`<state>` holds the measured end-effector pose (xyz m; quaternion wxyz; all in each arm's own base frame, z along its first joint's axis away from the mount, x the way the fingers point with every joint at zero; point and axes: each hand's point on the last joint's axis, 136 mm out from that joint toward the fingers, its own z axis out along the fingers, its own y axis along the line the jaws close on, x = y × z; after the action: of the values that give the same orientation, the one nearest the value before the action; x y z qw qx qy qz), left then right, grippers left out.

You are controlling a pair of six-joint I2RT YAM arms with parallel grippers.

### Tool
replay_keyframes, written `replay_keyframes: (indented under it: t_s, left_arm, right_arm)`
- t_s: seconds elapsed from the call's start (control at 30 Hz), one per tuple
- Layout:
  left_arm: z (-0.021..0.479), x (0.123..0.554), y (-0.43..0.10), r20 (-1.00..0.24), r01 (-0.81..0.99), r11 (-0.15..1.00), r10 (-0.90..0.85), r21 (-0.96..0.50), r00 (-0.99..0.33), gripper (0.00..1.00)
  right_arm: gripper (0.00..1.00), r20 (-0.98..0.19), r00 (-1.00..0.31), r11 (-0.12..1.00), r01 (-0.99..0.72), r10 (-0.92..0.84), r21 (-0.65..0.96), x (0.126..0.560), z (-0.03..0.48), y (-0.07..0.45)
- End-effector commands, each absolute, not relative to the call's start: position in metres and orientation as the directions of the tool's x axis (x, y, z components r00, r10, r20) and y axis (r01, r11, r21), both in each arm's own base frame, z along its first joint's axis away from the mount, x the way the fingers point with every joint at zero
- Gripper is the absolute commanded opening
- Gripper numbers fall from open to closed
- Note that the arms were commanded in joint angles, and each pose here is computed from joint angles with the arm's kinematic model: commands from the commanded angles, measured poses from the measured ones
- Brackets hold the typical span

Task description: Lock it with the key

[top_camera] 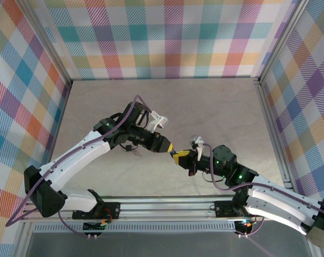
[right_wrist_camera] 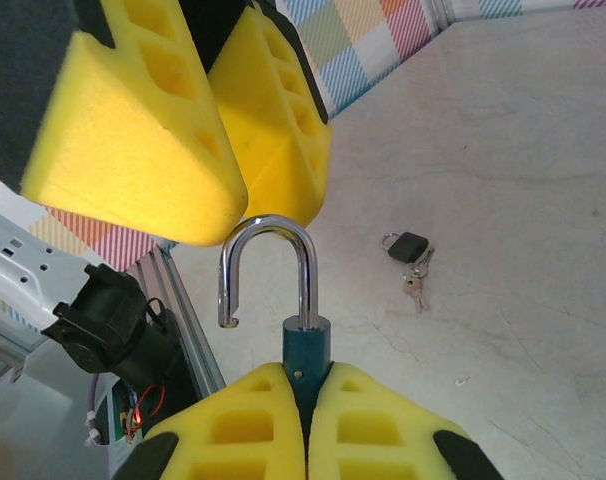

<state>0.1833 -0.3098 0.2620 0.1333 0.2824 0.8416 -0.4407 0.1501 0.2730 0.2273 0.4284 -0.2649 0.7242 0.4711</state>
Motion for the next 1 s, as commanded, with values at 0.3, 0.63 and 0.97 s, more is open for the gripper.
replay_keyframes:
  t_s: [0.3, 0.63, 0.97]
  left_arm:
    - [0.258, 0.176, -0.286, -0.521, 0.652, 0.497, 0.393, -0.572, -0.757, 0.31]
    - [0.28, 0.174, -0.29, -0.581, 0.676, 0.441, 0.349, -0.591, -0.736, 0.44]
    - [0.283, 0.142, -0.285, -0.607, 0.716, 0.304, 0.385, -0.628, -0.696, 0.46]
  right_arm:
    - [0.0, -0.888, -0.46, 0.372, -0.82, 0.026, 0.435, 0.144, 0.242, 0.273]
    - [0.0, -0.889, -0.458, 0.311, -0.843, 0.01, 0.438, 0.134, 0.245, 0.277]
    - [0.0, -0.896, -0.444, 0.198, -0.88, -0.017, 0.433, 0.116, 0.257, 0.283]
